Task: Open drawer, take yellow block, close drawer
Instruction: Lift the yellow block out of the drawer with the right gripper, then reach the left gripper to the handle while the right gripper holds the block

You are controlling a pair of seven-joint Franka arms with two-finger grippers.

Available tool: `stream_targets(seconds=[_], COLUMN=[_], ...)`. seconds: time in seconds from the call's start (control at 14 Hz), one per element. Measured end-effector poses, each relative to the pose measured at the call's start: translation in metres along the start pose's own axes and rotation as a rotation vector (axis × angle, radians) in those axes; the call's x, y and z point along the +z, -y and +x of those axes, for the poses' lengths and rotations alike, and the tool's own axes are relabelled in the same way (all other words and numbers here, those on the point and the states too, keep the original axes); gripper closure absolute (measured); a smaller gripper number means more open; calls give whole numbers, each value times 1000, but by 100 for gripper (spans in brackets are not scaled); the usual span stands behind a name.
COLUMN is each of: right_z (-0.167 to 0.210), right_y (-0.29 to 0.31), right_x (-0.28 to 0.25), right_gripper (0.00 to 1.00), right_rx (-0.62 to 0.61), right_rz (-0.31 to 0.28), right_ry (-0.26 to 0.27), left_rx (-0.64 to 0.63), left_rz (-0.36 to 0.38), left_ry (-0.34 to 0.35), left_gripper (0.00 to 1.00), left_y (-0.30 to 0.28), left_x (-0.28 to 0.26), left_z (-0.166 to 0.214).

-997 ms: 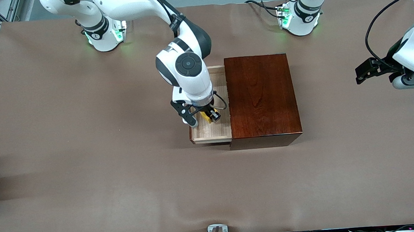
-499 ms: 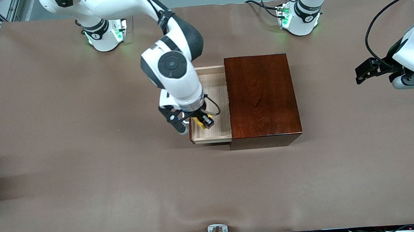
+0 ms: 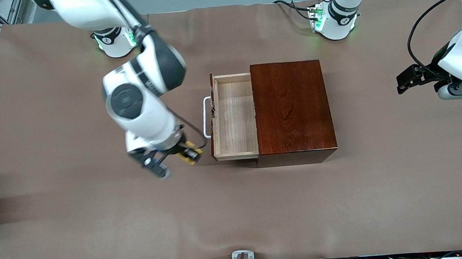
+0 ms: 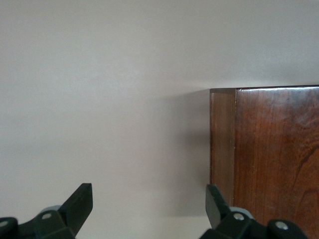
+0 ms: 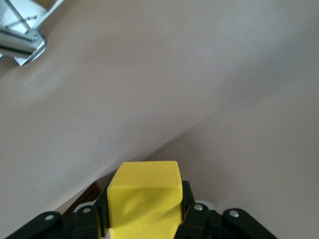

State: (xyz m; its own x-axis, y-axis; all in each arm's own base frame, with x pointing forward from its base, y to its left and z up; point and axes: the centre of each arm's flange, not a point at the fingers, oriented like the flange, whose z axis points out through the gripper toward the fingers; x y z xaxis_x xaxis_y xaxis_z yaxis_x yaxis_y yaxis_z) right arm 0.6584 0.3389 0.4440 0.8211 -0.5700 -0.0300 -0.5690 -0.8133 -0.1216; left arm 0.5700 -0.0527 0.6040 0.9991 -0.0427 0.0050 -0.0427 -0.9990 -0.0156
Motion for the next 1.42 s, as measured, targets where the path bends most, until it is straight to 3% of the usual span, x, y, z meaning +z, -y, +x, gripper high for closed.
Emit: stream_targets(seconds=[0.28, 0.64, 1.0, 1.42], right_z=[83, 176, 221, 246], right_y=[-52, -118, -162, -226], right_x=[-1, 16, 50, 87], right_gripper=[44, 44, 44, 44], right_rx=[-133, -290, -456, -650], right_rz=[-8, 24, 23, -25], right_ry=[-8, -41, -89, -10], left_rx=[38, 86, 242, 463], left_rz=[-4, -36, -44, -71], left_ry=[-8, -41, -55, -76], left_gripper=[0, 0, 0, 0], left_y=[-23, -124, -252, -372], left_x=[-2, -17, -1, 8], left_z=[-1, -17, -39, -100])
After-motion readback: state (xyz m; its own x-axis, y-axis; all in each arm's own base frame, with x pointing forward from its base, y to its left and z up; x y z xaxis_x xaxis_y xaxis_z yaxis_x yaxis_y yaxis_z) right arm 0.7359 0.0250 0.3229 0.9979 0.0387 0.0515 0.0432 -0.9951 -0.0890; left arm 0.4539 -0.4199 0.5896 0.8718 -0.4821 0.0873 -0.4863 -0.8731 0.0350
